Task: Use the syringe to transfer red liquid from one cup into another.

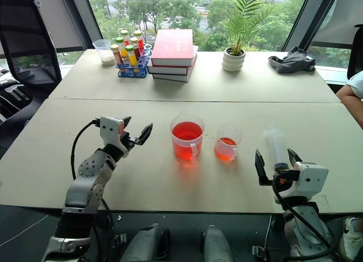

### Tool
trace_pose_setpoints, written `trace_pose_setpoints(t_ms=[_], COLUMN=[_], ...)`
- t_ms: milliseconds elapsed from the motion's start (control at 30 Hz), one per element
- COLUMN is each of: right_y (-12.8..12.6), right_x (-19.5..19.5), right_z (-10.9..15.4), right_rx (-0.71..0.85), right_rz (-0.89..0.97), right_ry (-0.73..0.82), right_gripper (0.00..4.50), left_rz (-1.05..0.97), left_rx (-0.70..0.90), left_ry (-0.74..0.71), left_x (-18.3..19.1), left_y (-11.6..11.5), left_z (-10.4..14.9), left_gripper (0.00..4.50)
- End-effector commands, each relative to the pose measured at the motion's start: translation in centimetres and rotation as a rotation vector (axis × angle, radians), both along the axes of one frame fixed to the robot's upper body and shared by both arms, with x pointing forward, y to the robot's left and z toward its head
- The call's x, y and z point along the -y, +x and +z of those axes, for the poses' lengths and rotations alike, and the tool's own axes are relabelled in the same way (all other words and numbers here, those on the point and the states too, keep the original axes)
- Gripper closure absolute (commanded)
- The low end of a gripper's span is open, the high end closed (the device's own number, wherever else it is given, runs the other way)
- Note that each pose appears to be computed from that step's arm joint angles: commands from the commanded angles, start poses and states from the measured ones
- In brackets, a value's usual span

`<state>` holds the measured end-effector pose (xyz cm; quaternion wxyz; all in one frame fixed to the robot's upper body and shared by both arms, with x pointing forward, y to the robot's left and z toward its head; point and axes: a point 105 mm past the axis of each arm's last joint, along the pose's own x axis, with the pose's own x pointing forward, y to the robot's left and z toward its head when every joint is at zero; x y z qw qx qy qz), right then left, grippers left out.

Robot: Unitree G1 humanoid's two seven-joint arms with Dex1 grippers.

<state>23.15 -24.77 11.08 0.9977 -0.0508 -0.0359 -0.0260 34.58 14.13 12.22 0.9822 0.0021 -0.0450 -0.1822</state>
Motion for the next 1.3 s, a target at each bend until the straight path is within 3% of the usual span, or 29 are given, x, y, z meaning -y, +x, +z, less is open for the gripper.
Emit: trace_pose_setpoints(t_ms=[33, 800, 1300], right_y=[-0.3, -1.1, -0.7], right_x=[-0.4, -1.3, -1.3], right_z=[0.3, -0.3, 2.7], right_rx=[0.025, 0.029, 0.069], right_rz=[0.004, -0.030, 0.011], right_ry=[-0.012, 0.009, 0.000], right_gripper=[0.04, 0.04, 0.04], left_rz=[0.000, -0.036, -0.105], left_rx=[0.059, 0.057, 0.066], left_ry=[0.001, 0.000, -0.013], left_x=[0.3, -0.2, 0.5], left_y=[-0.3, -0.2, 0.4], left_z=[1.3, 1.5, 3.0], left_gripper=[0.00, 0.00, 0.00])
